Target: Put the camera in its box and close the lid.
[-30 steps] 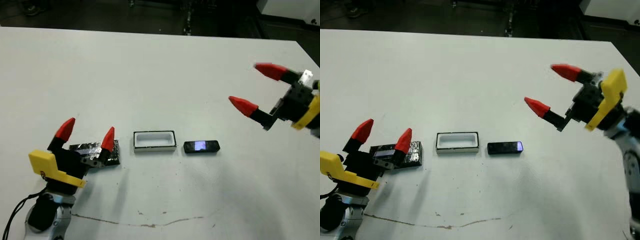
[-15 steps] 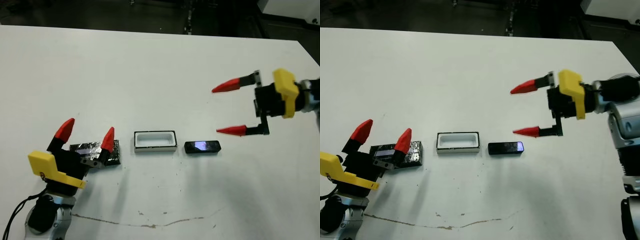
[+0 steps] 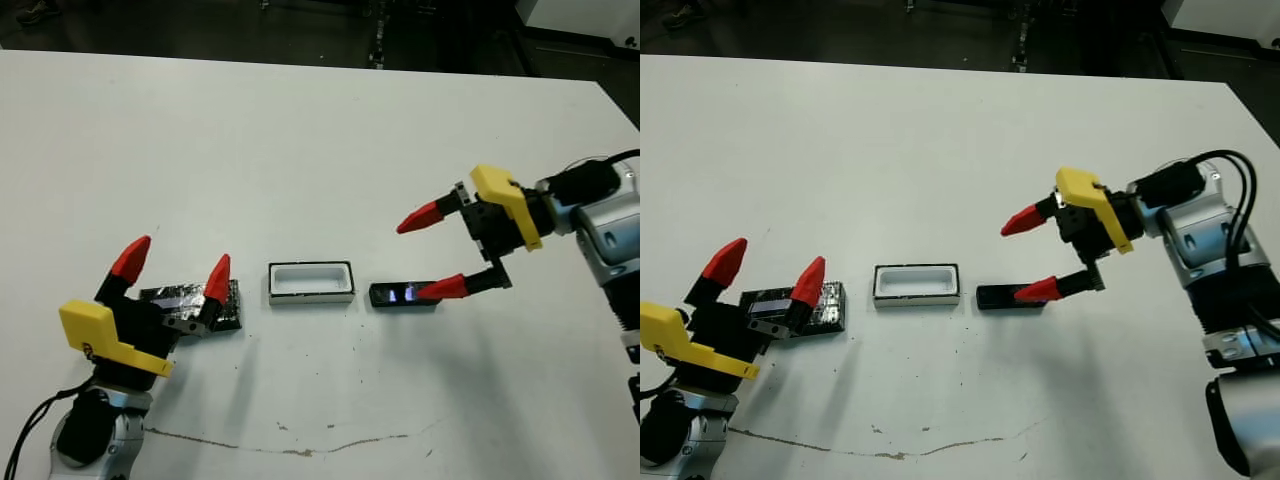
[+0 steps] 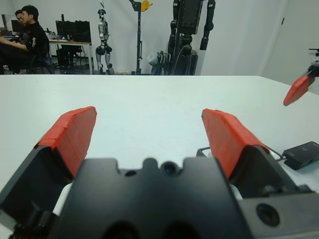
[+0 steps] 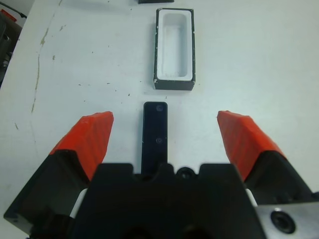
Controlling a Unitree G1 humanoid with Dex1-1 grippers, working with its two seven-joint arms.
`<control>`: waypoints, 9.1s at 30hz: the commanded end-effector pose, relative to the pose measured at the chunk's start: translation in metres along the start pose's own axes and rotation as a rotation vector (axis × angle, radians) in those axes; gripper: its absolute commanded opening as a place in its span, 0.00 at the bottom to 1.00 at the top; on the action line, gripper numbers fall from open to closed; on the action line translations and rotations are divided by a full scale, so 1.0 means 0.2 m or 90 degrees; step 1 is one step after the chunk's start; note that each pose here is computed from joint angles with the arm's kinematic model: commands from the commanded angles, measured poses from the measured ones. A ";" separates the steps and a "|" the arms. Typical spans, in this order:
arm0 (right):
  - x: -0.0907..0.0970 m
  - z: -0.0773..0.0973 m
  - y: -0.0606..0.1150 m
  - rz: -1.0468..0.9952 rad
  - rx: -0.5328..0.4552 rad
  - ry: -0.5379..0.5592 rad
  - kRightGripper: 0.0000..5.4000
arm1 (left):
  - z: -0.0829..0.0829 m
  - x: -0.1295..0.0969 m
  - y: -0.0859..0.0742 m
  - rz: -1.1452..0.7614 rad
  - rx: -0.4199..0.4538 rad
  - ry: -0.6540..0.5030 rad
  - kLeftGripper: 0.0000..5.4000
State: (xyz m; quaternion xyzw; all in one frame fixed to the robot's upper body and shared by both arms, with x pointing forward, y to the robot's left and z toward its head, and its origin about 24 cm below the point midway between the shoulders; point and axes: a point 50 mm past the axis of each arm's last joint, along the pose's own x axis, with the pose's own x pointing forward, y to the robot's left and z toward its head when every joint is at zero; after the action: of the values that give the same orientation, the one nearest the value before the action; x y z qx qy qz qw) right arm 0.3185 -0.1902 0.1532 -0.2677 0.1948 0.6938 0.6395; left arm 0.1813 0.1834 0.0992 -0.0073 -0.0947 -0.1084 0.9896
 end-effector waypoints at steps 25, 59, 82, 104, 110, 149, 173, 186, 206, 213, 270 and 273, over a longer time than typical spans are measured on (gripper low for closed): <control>0.17 -0.11 0.05 0.037 0.022 0.031 1.00 | 0.00 -0.02 0.00 -0.010 0.008 0.014 1.00; 0.28 -0.20 0.10 0.010 0.140 0.021 0.66 | -0.02 -0.02 -0.01 0.007 0.004 0.010 1.00; 0.25 -0.20 0.10 -0.036 0.164 -0.038 0.31 | -0.01 -0.02 -0.01 0.004 -0.001 0.005 1.00; 0.17 0.08 -0.08 -0.019 0.194 -0.226 0.31 | -0.02 -0.02 -0.01 0.003 -0.005 0.006 1.00; 0.28 0.13 -0.10 0.016 0.184 -0.204 0.31 | -0.02 -0.02 -0.02 0.004 -0.004 0.008 1.00; 0.56 0.24 -0.14 0.034 0.091 -0.168 0.31 | -0.02 -0.01 -0.02 0.008 -0.001 0.007 1.00; 0.64 0.21 -0.09 0.032 0.077 -0.131 0.31 | -0.03 -0.02 -0.01 0.006 -0.009 0.006 1.00; 0.66 0.18 -0.07 0.043 0.078 -0.133 0.31 | -0.03 -0.02 -0.01 0.006 -0.002 0.009 1.00; 0.61 0.11 -0.07 0.032 0.102 -0.104 0.31 | -0.03 -0.02 -0.01 0.004 -0.008 0.004 1.00; 0.58 0.11 -0.07 0.020 0.085 -0.097 0.31 | -0.02 -0.02 -0.01 0.003 -0.004 0.007 1.00; 0.35 0.18 -0.07 -0.034 -0.008 -0.166 1.00 | -0.03 -0.02 -0.01 0.003 -0.004 0.004 1.00; 0.27 0.18 -0.05 -0.086 0.012 -0.216 1.00 | -0.03 -0.02 -0.01 0.002 -0.003 0.001 1.00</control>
State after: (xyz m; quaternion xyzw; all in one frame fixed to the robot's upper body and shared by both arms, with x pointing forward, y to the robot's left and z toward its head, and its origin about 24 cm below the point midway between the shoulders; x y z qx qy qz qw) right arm 0.3243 -0.1113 0.1470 -0.1689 0.0752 0.7016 0.6882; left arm 0.1800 0.1805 0.0964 -0.0158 -0.1011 -0.1069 0.9890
